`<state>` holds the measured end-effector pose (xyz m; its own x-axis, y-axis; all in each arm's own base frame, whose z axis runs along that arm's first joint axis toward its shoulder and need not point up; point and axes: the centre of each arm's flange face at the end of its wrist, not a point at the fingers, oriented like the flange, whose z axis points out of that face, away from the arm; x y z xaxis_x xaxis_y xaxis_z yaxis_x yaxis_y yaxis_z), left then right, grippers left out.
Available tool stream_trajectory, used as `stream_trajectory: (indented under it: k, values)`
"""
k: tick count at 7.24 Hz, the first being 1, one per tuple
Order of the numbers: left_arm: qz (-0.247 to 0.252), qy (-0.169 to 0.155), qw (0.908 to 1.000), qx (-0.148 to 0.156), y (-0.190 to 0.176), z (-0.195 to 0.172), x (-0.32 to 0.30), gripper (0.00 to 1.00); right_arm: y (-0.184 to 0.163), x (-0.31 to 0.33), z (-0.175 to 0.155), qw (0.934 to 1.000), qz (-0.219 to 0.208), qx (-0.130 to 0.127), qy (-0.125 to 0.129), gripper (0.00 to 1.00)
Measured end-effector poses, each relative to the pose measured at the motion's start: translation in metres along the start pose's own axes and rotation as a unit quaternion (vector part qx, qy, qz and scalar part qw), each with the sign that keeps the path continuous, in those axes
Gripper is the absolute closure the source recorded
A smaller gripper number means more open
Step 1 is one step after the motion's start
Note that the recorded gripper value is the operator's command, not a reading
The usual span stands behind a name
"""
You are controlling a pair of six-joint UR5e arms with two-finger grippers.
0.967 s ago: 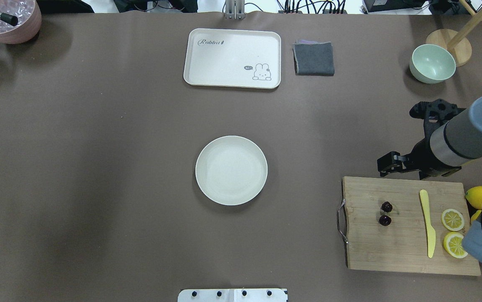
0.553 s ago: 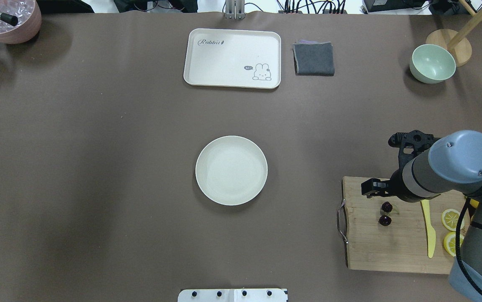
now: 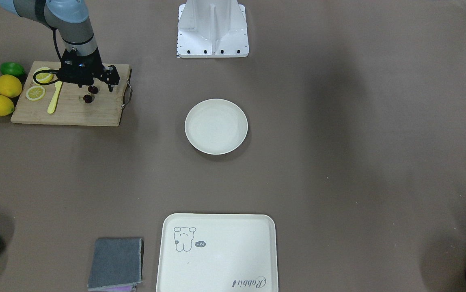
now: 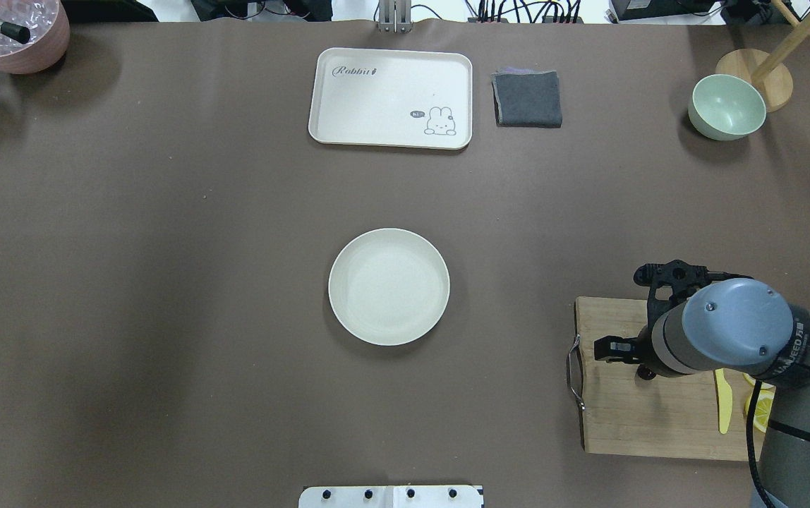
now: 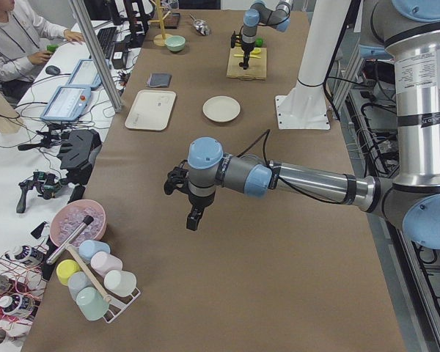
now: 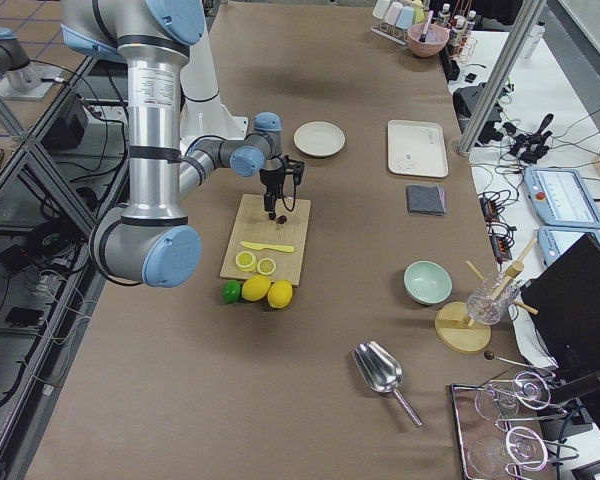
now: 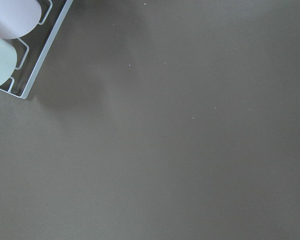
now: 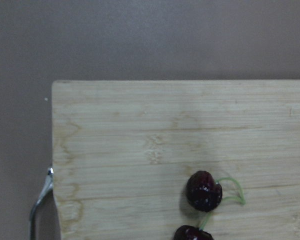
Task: Place red cherry on plate
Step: 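Lower the right gripper and grasp the cherries by their stems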
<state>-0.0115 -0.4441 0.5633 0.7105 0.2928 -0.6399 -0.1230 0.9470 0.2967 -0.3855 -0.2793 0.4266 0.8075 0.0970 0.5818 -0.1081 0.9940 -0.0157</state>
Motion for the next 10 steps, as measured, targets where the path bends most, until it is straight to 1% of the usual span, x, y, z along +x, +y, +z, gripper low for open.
stream_trajectory:
  k: [1, 3, 4, 5, 6, 7, 10]
  values:
    - [0.001, 0.000, 1.0000, 0.000, 0.001, 0.001, 0.000, 0.02, 0.009, 0.012, 0.008, 0.9999, -0.007, 0.003, -0.009, 0.02]
    - [0.003, 0.000, 1.0000, 0.001, 0.001, 0.001, 0.000, 0.02, 0.014, 0.024, 0.023, 0.9996, -0.014, 0.006, -0.022, 0.06]
    - [0.002, 0.000, 1.0000, 0.000, 0.003, 0.002, 0.000, 0.02, 0.014, 0.021, 0.024, 0.9995, -0.016, 0.006, -0.026, 0.12]
    - [0.002, 0.000, 1.0000, -0.001, 0.004, 0.003, -0.001, 0.02, 0.012, 0.014, 0.022, 0.9992, -0.017, 0.007, -0.034, 0.25]
    - [0.002, 0.000, 1.0000, -0.002, 0.005, 0.004, -0.001, 0.02, 0.009, 0.007, 0.017, 0.9989, -0.016, 0.009, -0.043, 0.49]
    - [0.002, 0.000, 1.0000, -0.003, 0.006, 0.005, -0.002, 0.02, 0.004, 0.003, 0.014, 0.9987, -0.014, 0.012, -0.048, 0.50]
    - [0.001, 0.000, 1.0000, -0.004, 0.006, 0.006, -0.002, 0.02, 0.000, 0.001, 0.012, 0.9986, -0.012, 0.014, -0.050, 0.90]
